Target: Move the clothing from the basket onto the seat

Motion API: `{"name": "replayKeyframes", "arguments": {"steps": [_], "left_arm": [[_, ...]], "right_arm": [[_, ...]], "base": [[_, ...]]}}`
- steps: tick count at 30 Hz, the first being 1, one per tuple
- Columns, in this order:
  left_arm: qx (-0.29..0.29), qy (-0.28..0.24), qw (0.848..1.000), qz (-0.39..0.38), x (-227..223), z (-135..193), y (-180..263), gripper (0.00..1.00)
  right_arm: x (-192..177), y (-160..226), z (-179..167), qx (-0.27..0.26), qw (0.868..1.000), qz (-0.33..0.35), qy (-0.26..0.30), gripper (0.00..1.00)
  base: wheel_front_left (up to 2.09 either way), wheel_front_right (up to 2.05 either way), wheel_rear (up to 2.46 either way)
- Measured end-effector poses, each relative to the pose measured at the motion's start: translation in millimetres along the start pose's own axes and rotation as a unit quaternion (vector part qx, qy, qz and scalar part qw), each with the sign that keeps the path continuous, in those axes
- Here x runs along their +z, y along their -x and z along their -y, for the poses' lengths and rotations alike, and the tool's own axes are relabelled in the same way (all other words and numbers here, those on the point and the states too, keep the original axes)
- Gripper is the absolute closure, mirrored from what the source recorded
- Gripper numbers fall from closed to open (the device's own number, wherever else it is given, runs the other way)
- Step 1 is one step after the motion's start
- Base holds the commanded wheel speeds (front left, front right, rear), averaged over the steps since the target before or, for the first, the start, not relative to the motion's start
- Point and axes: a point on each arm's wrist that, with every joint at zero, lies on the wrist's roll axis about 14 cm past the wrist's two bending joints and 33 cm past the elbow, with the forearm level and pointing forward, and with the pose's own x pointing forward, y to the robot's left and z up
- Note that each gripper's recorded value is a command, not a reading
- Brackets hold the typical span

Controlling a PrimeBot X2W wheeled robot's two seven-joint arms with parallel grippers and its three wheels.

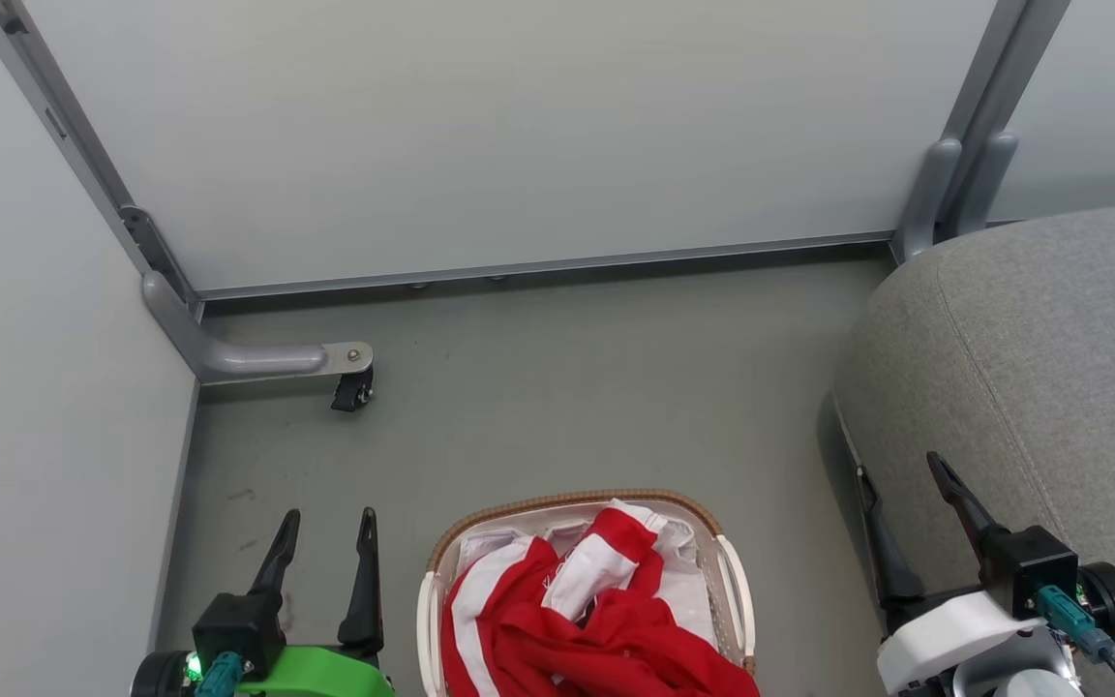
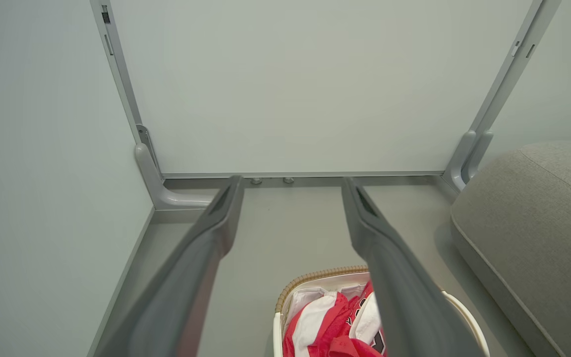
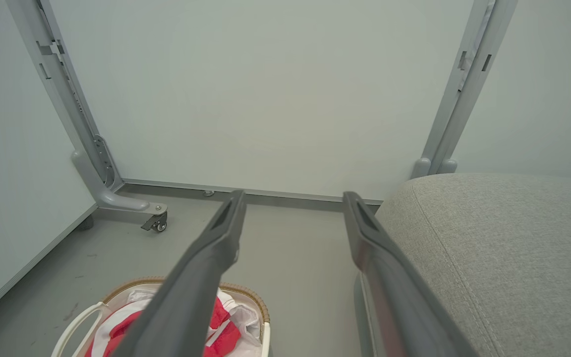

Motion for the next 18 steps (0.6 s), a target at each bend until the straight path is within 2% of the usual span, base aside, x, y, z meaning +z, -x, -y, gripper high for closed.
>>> {"name": "replayKeyframes", "arguments": {"steps": [11, 18], "left_arm": [[-0.009, 0.002, 1.000, -0.007, -4, 5, -1, 0.00], [-0.038, 0.000, 0.999, -0.016, -9, 20, -11, 0.00]], "right_arm": [[-2, 0, 1, -0.001, 1.000, -0.002, 0.000, 0.00], [-4, -6, 3, -0.002, 1.000, -0.005, 0.001, 0.00]], "base": [[0.00, 0.00, 0.00], [0.00, 0.00, 0.00]]}}
